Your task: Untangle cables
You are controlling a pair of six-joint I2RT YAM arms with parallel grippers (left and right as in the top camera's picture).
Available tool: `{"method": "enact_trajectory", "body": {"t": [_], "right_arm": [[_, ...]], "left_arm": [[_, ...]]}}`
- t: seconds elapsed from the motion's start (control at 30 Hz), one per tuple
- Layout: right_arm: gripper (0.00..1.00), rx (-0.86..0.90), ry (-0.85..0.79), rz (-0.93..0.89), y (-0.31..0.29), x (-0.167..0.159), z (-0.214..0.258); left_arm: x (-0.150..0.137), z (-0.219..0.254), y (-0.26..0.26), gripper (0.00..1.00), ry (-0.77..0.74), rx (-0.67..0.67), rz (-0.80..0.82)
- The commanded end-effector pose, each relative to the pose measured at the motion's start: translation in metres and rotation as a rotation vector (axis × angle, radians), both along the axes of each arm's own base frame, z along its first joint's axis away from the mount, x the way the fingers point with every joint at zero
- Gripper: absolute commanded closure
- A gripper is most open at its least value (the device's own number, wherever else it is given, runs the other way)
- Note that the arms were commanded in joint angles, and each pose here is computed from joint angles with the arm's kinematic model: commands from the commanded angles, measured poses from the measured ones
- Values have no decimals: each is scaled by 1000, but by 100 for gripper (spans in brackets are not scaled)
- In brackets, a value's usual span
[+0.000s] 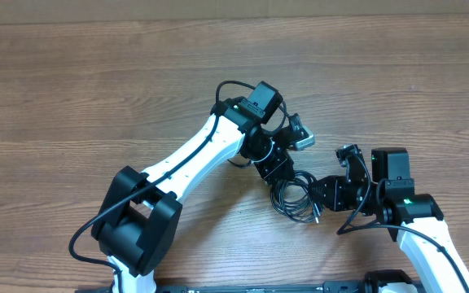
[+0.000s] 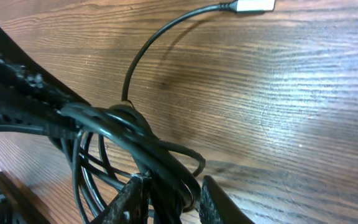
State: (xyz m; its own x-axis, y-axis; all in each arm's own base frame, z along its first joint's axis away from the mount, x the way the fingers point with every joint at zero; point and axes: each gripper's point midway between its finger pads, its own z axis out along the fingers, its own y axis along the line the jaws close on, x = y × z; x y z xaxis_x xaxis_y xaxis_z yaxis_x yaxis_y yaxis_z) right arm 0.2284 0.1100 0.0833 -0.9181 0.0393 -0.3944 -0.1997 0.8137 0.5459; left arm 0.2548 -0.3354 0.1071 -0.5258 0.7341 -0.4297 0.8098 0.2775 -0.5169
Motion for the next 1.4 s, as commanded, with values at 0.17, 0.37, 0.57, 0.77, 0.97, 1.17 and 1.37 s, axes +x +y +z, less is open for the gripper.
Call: {"method": "enact_trajectory", "body": {"t": [0.17, 0.37, 0.57, 0.77, 0.97, 1.17, 1.37], "right_arm": [[89, 43, -26, 35, 9, 3, 14], [91, 43, -22, 35, 9, 2, 13], [81, 42, 2, 35, 8, -3, 11], [77, 41, 10, 35, 8, -4, 10], [84, 42, -2, 35, 9, -2, 11], [92, 46, -3, 27, 9, -1, 12], [96, -29, 174, -147, -11, -14, -8]], "left_arm": [[3, 14, -11, 96, -5, -87, -33], [13, 10, -3, 96, -19, -59, -1], [22, 10, 4, 96, -6, -57, 40], [20, 16, 1, 96, 14, -98, 33], [13, 27, -6, 96, 49, -168, 4], [16, 27, -5, 96, 48, -175, 11], [38, 27, 13, 96, 36, -174, 76]]}}
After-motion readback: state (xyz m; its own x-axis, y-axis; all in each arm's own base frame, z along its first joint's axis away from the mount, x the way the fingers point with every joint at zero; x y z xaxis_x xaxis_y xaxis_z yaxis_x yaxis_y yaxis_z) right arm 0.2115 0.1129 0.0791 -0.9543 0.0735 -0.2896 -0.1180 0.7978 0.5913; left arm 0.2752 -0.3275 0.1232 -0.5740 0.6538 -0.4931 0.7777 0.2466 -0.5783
